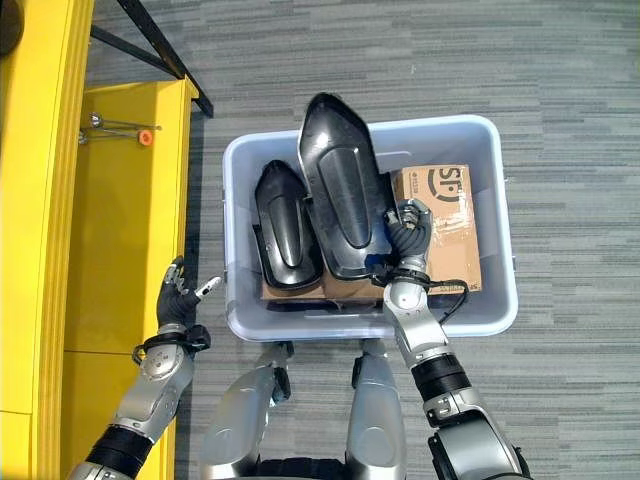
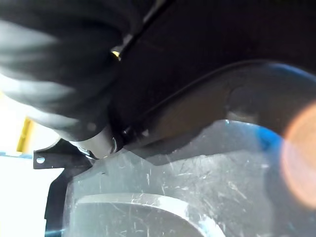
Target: Move parts from the plastic box to the shelf.
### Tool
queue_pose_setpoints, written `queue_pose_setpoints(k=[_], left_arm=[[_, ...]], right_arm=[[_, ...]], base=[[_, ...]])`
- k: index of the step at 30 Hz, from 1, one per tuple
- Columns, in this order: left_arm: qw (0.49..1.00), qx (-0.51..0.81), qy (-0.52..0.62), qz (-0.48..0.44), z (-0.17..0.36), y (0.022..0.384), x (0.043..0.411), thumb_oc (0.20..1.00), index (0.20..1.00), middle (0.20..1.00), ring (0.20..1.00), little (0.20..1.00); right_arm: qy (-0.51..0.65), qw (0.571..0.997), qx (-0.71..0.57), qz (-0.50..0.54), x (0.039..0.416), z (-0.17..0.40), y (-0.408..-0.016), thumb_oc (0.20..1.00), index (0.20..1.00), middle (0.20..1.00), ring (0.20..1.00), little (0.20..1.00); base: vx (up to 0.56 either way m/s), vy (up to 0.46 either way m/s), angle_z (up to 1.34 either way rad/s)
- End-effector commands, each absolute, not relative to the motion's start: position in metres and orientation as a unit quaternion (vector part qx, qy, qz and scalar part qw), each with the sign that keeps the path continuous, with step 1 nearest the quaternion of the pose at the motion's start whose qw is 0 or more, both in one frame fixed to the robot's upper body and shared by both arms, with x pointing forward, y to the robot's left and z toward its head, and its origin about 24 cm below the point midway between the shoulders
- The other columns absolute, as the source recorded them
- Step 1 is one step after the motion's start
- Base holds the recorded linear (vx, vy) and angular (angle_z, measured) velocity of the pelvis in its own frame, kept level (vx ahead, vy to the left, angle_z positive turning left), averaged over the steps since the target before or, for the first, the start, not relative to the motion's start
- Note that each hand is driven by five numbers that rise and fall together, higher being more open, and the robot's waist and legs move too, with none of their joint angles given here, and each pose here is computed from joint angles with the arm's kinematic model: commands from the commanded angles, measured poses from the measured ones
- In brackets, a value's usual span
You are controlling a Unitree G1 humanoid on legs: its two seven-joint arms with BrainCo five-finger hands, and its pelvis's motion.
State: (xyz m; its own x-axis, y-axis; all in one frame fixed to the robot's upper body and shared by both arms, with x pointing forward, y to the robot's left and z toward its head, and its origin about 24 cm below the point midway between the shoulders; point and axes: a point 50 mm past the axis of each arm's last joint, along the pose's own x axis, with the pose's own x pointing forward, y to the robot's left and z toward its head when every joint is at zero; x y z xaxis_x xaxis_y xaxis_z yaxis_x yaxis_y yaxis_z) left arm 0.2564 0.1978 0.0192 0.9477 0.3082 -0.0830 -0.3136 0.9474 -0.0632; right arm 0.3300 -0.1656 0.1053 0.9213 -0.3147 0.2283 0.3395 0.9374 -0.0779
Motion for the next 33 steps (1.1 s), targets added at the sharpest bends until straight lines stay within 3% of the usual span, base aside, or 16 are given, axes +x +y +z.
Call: queue_pose_setpoints(k=[1, 16, 24, 33], left_arm=[[0.986, -0.006, 0.021, 0.162, 0.023, 0.216, 0.243, 1.000, 1.000, 1.000, 1.000, 1.000], [0.979, 0.012, 0.085, 0.186, -0.002, 0.232, 0.213, 1.000, 1.000, 1.000, 1.000, 1.000], [0.958, -0.013, 0.122, 0.259, -0.019, 0.251, 0.184, 1.000, 1.000, 1.000, 1.000, 1.000], [0.968, -0.011, 0.115, 0.222, -0.017, 0.237, 0.198, 1.000, 1.000, 1.000, 1.000, 1.000]], right_arm=[[-0.175, 0.975, -0.020, -0.134, 0.320, 0.124, -0.154, 0.200, 0.200, 0.200, 0.200, 0.200], [-0.160, 0.983, -0.057, -0.070, 0.306, 0.114, -0.152, 0.200, 0.200, 0.200, 0.200, 0.200], [-0.155, 0.983, -0.071, -0.065, 0.305, 0.112, -0.157, 0.200, 0.200, 0.200, 0.200, 0.200], [-0.147, 0.977, -0.096, -0.118, 0.297, 0.106, -0.184, 0.200, 0.200, 0.200, 0.200, 0.200]], base=[[0.06, -0.038, 0.01], [0.03, -0.083, 0.05], [-0.06, -0.207, 0.26], [-0.10, -0.110, 1.01]])
